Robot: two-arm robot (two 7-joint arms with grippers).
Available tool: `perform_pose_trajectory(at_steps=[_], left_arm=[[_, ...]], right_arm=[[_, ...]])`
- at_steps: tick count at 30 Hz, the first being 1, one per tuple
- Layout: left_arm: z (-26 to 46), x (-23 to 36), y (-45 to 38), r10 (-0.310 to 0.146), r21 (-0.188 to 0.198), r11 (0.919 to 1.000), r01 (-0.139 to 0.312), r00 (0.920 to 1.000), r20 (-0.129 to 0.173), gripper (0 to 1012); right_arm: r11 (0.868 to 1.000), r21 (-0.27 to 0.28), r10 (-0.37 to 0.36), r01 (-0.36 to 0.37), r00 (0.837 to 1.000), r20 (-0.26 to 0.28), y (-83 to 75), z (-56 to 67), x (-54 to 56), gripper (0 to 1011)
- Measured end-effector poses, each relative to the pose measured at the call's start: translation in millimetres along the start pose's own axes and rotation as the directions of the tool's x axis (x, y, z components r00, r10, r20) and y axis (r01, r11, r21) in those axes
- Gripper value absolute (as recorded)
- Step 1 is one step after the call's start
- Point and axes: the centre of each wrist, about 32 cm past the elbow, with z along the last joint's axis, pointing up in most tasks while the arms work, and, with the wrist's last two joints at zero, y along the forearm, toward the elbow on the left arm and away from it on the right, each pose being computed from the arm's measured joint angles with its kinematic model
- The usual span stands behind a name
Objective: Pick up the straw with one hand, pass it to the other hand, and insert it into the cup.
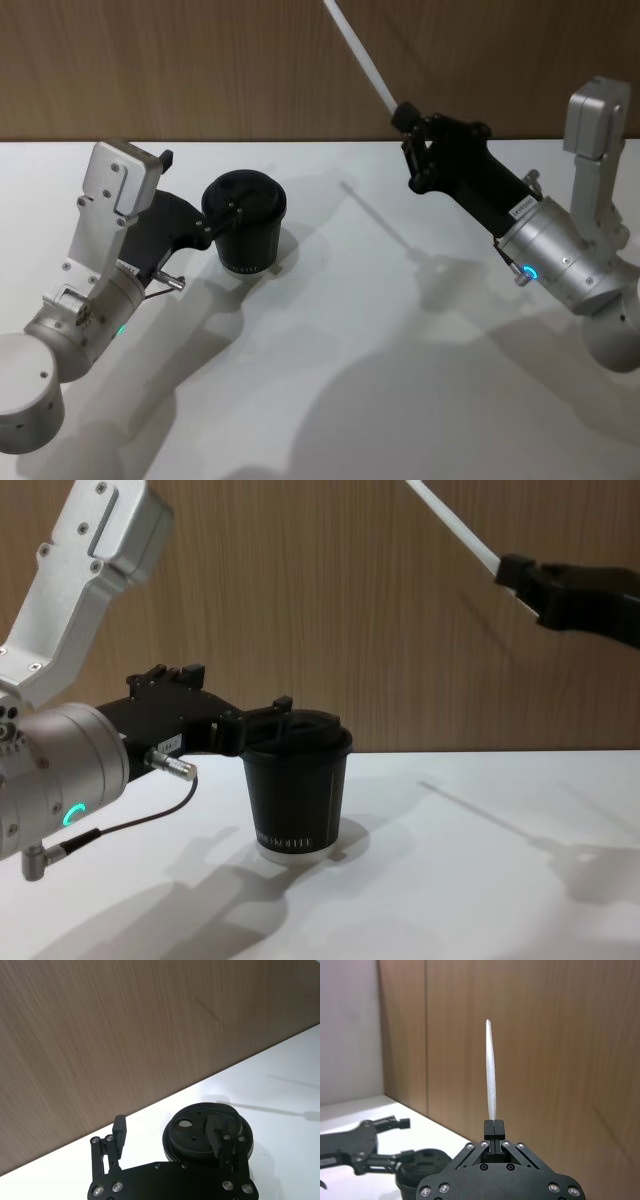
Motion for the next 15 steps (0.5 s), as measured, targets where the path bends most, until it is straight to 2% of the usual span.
perform_pose_trajectory(at_steps=[8, 9, 15], left_arm=[[0.0, 0.0, 0.0, 0.000, 0.000, 1.0000, 0.000, 1.0000, 0.000, 999], [0.0, 0.0, 0.0, 0.000, 0.000, 1.0000, 0.000, 1.0000, 0.000, 1000], [0.0, 0.0, 0.0, 0.000, 0.000, 1.0000, 0.000, 1.0000, 0.000, 1000]], right_arm=[[0.992, 0.062, 0.108, -0.106, 0.994, -0.031, 11.2, 1.6, 7.5, 0], [0.987, 0.080, 0.142, -0.138, 0.989, -0.042, 14.4, 2.1, 8.7, 0], [0.974, 0.115, 0.202, -0.194, 0.978, -0.061, 21.6, 3.5, 9.8, 0]])
